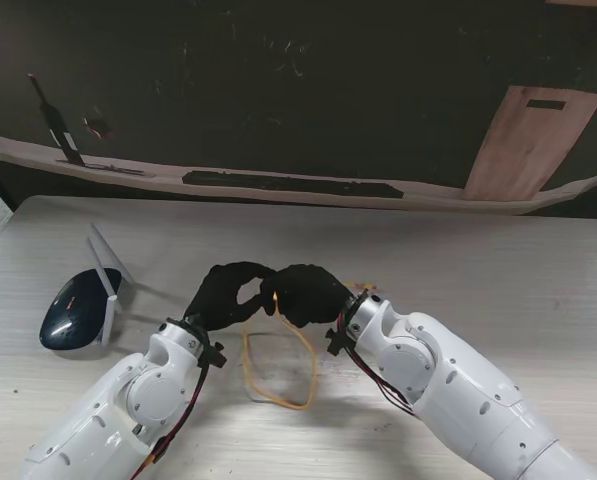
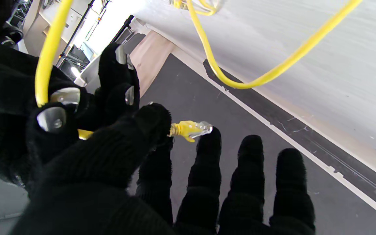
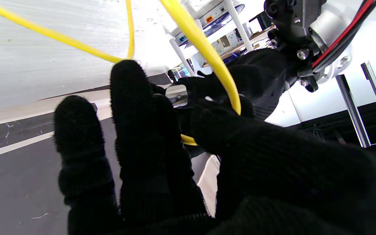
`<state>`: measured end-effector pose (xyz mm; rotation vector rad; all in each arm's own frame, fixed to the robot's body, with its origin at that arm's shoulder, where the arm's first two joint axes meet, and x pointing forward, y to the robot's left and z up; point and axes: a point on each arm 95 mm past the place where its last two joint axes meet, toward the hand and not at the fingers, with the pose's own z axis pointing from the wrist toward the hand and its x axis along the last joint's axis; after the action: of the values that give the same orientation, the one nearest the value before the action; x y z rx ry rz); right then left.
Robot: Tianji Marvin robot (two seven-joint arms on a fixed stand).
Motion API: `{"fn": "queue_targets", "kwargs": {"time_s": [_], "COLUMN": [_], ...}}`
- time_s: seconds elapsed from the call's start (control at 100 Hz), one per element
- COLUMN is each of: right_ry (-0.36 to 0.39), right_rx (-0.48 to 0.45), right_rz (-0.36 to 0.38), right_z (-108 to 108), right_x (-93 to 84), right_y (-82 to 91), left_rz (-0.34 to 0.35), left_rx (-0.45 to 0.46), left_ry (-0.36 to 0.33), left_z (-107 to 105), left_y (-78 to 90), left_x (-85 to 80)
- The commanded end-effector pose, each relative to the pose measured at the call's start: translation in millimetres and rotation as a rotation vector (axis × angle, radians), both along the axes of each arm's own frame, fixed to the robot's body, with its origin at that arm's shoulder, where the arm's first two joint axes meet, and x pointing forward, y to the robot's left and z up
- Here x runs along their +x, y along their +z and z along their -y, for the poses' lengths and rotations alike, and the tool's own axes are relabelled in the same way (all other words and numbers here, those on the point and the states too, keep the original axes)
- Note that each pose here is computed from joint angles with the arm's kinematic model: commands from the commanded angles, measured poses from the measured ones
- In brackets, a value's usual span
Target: Untangle the Ethernet cable and plug it into the router
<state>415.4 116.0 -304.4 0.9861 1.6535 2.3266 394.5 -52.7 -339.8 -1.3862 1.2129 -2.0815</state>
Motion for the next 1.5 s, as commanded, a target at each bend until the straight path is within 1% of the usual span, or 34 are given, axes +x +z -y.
{"fn": "queue_targets", "kwargs": {"time_s": [0.0, 0.04, 0.13, 0.22, 0.5, 0.74, 0.88, 1.02, 1.17, 1.28, 1.38, 1.49], "right_ry": [0.018, 0.017, 0.014, 0.003, -0.029, -0.034, -0.077, -0.131, -0.179, -0.236, -0.291, -0.345], "right_rx": [0.001, 0.002, 0.002, 0.000, 0.016, 0.019, 0.035, 0.080, 0.110, 0.127, 0.148, 0.176], "right_rz": [-0.007, -0.010, -0.013, -0.023, -0.071, -0.108, -0.130, -0.150, -0.129, -0.114, -0.130, -0.155], "right_z": [-4.6, -4.7, -4.7, -4.3, -4.5, -4.9, -2.6, 0.5, 6.0, 11.9, 17.3, 21.3], "right_x": [-2.8, -2.9, -3.2, -3.1, -2.8, -2.7, -2.6, -3.8, -2.7, -1.4, -0.9, -0.6], "right_y": [-0.6, -0.9, -1.4, -2.7, -6.9, -8.5, -9.6, -7.8, -1.5, 3.1, 6.7, 10.6], "left_rz": [-0.011, -0.006, 0.027, 0.042, 0.046, 0.024, 0.028, 0.036, 0.044, 0.055, 0.063, 0.075], "left_rx": [-0.018, -0.032, -0.056, -0.077, -0.093, -0.096, -0.103, -0.105, -0.107, -0.105, -0.107, -0.117], "left_ry": [-0.007, 0.005, 0.047, 0.063, 0.069, 0.051, 0.080, 0.110, 0.138, 0.165, 0.196, 0.245], "left_z": [6.1, 7.6, 10.0, 10.5, 10.6, 10.5, 10.2, 10.3, 10.8, 11.2, 11.5, 12.3], "left_y": [-0.3, -0.5, -0.6, -0.3, 0.0, -0.3, -0.7, -0.7, -0.6, -0.4, -0.2, 0.2], "left_x": [-0.2, -0.1, 1.3, 1.9, 2.3, 2.1, 2.1, 2.2, 2.5, 2.8, 3.0, 2.8]}}
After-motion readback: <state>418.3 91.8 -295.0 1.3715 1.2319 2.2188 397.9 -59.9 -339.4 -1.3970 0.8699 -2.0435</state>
